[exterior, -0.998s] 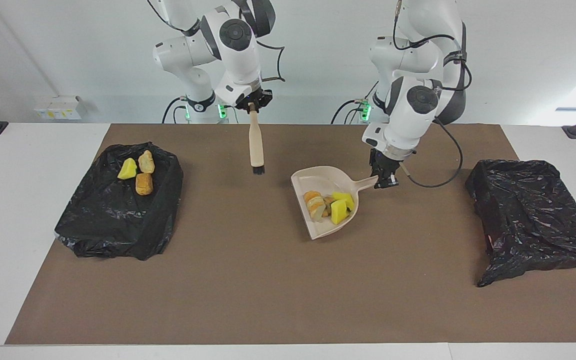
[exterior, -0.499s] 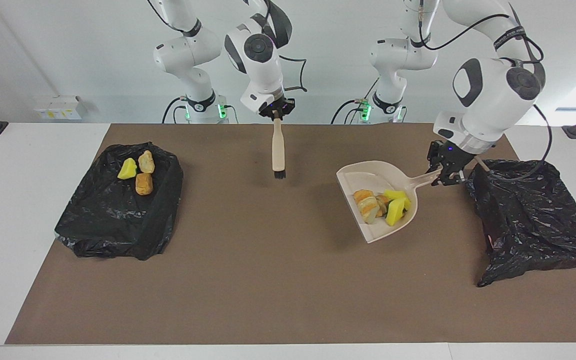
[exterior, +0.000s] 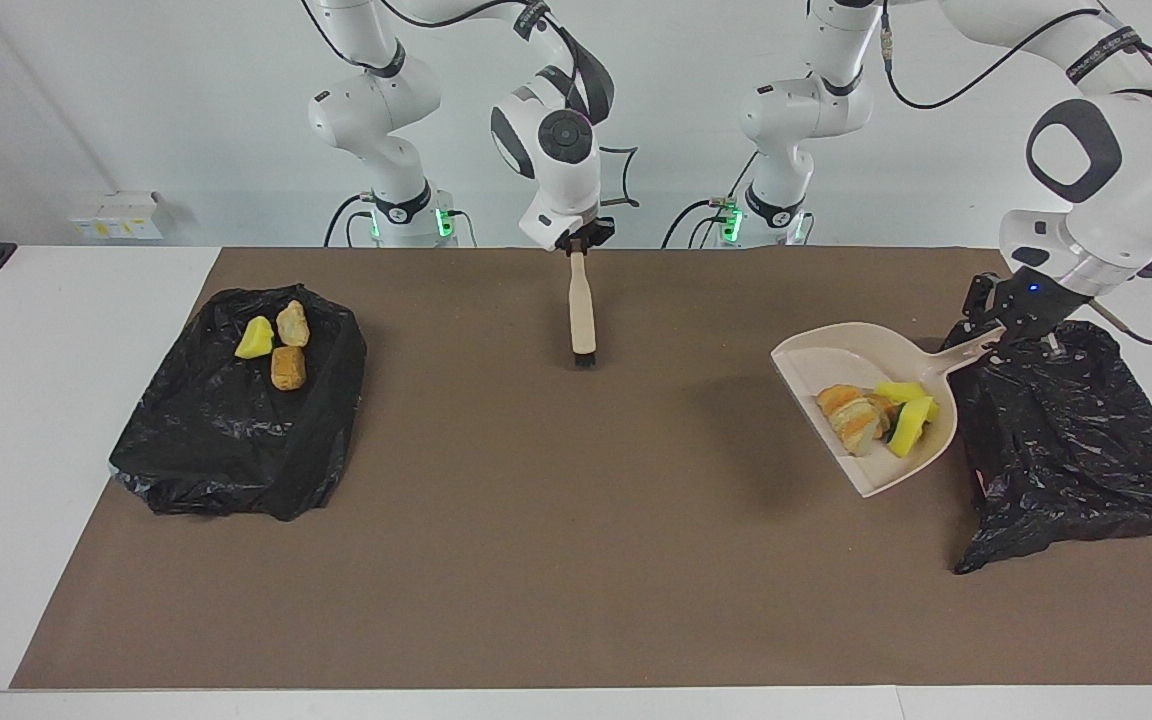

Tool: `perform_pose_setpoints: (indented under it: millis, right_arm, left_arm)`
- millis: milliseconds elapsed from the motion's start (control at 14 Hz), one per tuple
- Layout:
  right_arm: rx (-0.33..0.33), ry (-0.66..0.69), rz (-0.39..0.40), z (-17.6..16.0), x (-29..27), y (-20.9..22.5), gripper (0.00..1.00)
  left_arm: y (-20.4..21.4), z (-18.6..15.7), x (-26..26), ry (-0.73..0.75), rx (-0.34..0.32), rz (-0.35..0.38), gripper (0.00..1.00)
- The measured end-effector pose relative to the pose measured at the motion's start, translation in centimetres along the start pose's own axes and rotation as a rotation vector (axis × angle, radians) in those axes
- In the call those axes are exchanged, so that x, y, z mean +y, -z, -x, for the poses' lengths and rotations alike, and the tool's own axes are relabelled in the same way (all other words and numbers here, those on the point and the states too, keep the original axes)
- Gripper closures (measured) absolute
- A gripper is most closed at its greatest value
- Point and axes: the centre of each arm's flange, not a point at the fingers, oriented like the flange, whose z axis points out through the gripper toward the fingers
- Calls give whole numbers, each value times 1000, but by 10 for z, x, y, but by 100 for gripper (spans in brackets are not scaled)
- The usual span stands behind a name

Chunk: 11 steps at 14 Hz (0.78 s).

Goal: Sweep and dump trash in bin
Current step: 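Tip the dustpan over the black bag nearest the left gripper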

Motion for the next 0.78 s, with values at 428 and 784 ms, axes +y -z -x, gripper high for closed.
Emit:
perform_pose_setpoints:
  millis: [428,784]
  right_arm:
    - [13,4,-4,-6,-7,-13,74]
    - [32,-20,-21,-22,-3,-22,74]
  left_arm:
    - [27,99,-13,-67,-49,-51,67]
    - [53,168,-26,-71,-168,-85,67]
